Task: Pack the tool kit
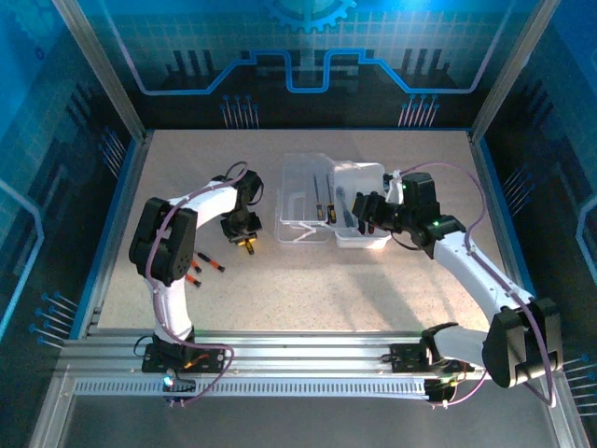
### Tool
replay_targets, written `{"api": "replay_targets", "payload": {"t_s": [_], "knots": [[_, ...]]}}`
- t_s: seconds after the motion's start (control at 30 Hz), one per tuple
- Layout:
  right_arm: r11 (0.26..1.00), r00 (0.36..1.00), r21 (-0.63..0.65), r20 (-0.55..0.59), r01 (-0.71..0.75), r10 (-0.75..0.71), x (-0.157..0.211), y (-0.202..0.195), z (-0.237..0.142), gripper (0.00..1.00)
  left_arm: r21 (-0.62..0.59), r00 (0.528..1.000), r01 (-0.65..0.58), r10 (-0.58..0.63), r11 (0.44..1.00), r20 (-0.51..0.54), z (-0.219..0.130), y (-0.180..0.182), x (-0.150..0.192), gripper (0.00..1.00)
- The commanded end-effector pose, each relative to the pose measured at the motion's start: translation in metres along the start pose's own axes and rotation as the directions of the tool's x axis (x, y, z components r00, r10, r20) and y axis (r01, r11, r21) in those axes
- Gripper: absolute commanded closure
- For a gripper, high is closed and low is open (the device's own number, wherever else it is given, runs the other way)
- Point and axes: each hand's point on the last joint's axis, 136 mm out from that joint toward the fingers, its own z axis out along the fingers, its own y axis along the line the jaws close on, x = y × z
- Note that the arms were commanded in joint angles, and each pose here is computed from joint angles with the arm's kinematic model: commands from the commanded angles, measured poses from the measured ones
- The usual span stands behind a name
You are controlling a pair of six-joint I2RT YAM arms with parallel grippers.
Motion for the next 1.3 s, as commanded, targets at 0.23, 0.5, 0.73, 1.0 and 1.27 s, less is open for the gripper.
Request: {"api": "replay_targets", "payload": {"t_s": [0.23,0.5,0.73,1.0,1.27], "knots": [[1.000,1.000,-0.023,-0.001,-0.006,0.006,0.001,0.008,-0.012,0.57,0.104,0.992,-0.023,0.010,0.994,0.124,-0.042,-0.012,-0.019,0.83],[0.998,1.000,-0.054,-0.008,0.025,-0.026,0.002,0.029,-0.014,0.57,0.203,0.968,-0.055,0.002,0.978,0.251,-0.115,-0.021,-0.028,0.83],[0.992,0.995,-0.094,-0.031,0.088,-0.092,0.008,0.058,-0.008,0.57,0.365,0.957,-0.096,-0.015,0.926,0.291,-0.170,-0.051,-0.026,0.82],[0.974,0.983,-0.161,-0.064,0.160,-0.172,0.020,0.100,0.011,0.57,0.537,0.968,-0.157,0.022,0.829,0.249,-0.200,-0.114,0.002,0.82],[0.961,0.967,-0.189,-0.116,0.201,-0.225,0.021,0.120,0.043,0.55,0.629,0.975,-0.199,0.089,0.751,0.203,-0.212,-0.160,0.030,0.82]]}}
